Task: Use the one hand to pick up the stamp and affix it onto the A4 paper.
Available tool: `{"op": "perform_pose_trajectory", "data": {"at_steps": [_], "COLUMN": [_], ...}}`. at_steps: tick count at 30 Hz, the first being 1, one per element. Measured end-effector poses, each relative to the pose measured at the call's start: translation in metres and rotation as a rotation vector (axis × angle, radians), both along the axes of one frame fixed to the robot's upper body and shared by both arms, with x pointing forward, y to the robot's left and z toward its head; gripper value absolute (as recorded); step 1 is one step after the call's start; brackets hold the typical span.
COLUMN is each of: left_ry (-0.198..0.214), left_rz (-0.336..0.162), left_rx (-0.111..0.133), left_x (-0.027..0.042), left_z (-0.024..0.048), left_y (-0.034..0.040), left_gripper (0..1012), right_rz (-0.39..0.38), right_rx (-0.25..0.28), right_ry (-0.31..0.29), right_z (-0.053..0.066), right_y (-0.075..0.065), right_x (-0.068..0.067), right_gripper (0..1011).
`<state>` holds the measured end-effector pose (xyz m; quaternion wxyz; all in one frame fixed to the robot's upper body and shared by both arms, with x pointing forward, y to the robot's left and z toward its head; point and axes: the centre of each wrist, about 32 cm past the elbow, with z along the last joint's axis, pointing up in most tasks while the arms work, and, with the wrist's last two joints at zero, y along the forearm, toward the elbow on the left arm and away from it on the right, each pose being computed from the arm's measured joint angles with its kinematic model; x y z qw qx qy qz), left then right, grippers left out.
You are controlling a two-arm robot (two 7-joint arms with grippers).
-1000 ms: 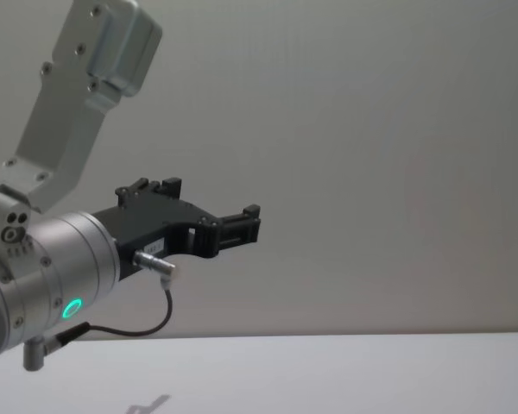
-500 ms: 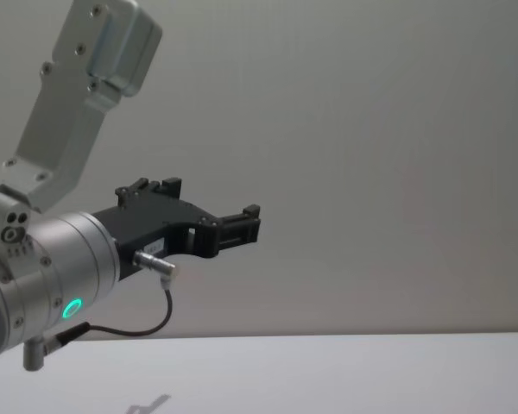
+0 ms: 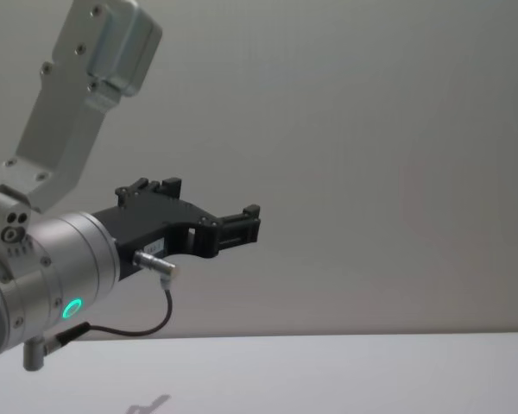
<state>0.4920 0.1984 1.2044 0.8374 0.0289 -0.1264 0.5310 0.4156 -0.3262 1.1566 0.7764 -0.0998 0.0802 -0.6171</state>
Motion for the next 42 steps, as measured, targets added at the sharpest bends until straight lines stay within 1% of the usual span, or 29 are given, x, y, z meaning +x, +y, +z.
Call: {"op": "perform_pose_trajectory", "data": {"at_steps": [7, 13, 28, 39, 41, 42], "left_ry": [0.000, 0.000, 0.000, 0.000, 0.000, 0.000], "left_rz": [0.000, 0.000, 0.000, 0.000, 0.000, 0.000], "left_rx": [0.000, 0.000, 0.000, 0.000, 0.000, 0.000], "left_x": [0.0000, 0.0000, 0.0000, 0.0000, 0.0000, 0.0000], "left_z": [0.0000, 0.0000, 0.0000, 0.0000, 0.0000, 0.0000], "left_y": [0.0000, 0.0000, 0.0000, 0.0000, 0.0000, 0.0000], "left_gripper": [1001, 1001, 1001, 1001, 1001, 1001], "right_rz": [0.002, -0.002, -0.016, 0.001, 0.004, 0.005], "right_rx": [-0.016, -0.019, -0.018, -0.013, -0.012, -0.012], "right_ry": [0.024, 0.044, 0.076, 0.088, 0.090, 0.091], "right_z": [-0.003, -0.005, -0.015, -0.020, -0.021, -0.021], "right_y": [-0.001, -0.001, 0.003, 0.009, 0.010, 0.010], "right_x": [-0.001, -0.001, 0.006, 0.010, 0.011, 0.011], "right_gripper": [1001, 1001, 1001, 1001, 988, 964]}}
